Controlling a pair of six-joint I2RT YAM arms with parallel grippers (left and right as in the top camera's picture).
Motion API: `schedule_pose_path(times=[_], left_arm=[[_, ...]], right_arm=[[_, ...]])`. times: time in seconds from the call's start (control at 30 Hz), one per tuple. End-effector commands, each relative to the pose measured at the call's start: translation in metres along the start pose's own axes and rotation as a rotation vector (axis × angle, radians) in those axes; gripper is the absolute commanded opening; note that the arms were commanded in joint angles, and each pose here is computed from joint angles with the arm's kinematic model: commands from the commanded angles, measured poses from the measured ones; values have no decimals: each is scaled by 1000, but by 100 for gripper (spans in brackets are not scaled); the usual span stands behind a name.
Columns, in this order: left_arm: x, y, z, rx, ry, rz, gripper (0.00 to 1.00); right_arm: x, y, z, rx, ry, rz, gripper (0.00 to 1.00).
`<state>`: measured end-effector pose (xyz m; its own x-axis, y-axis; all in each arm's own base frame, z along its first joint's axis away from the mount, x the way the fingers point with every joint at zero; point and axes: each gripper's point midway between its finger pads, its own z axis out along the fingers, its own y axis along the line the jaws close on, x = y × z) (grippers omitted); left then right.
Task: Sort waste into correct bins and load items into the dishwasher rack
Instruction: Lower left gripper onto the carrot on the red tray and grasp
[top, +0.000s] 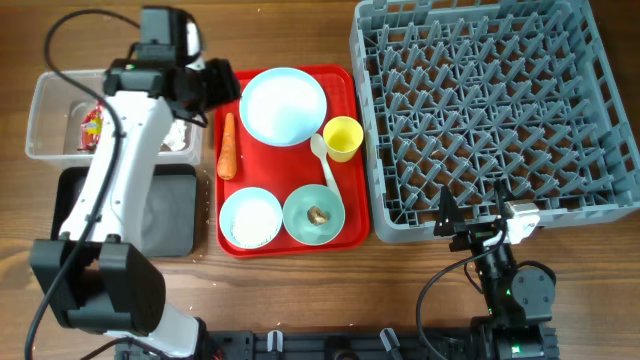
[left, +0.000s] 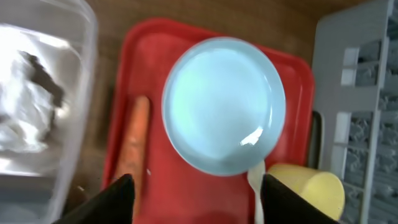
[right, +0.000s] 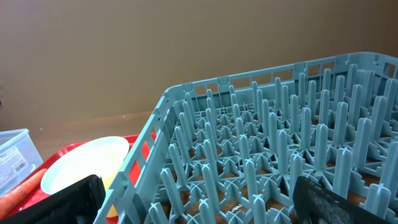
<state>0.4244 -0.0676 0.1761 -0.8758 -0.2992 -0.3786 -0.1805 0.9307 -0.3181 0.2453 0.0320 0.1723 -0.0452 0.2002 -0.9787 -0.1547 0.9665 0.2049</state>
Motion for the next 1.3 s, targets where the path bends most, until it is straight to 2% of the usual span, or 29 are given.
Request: schedule_pose_path(times=[0.0, 0.07, 0.1, 0.33, 0.47, 0.63, 0.77, 1.0, 1.2, 1.27], left_arm=[[24, -13, 5, -46, 56, 59, 52], [37, -15, 6, -76, 93, 82, 48], [50, -17, 6, -108, 124, 77, 43], [88, -4, 23, -198, 206, 8, 40], [94, 26, 38, -337, 160, 46, 41], [95, 43, 60, -378, 105, 116, 37], [85, 65, 65, -490, 19, 151, 37], [69, 56, 72, -455, -17, 318, 42], [76, 59, 81, -423, -6, 310, 43], [83, 63, 87, -424, -4, 310, 46]], right_arm=[[-1, -1, 0, 6, -7, 6, 100], [-1, -1, 0, 6, -7, 7, 100], [-1, -1, 0, 6, -7, 6, 100], [-1, -1, 0, 6, -7, 6, 100], [-1, -1, 0, 6, -7, 7, 100], [-1, -1, 0, 6, -7, 6, 100], [-1, -1, 0, 6, -7, 7, 100], [-1, -1, 0, 6, -7, 7, 100], [-1, -1, 0, 6, -7, 6, 100], [-1, -1, 0, 6, -7, 6, 100]])
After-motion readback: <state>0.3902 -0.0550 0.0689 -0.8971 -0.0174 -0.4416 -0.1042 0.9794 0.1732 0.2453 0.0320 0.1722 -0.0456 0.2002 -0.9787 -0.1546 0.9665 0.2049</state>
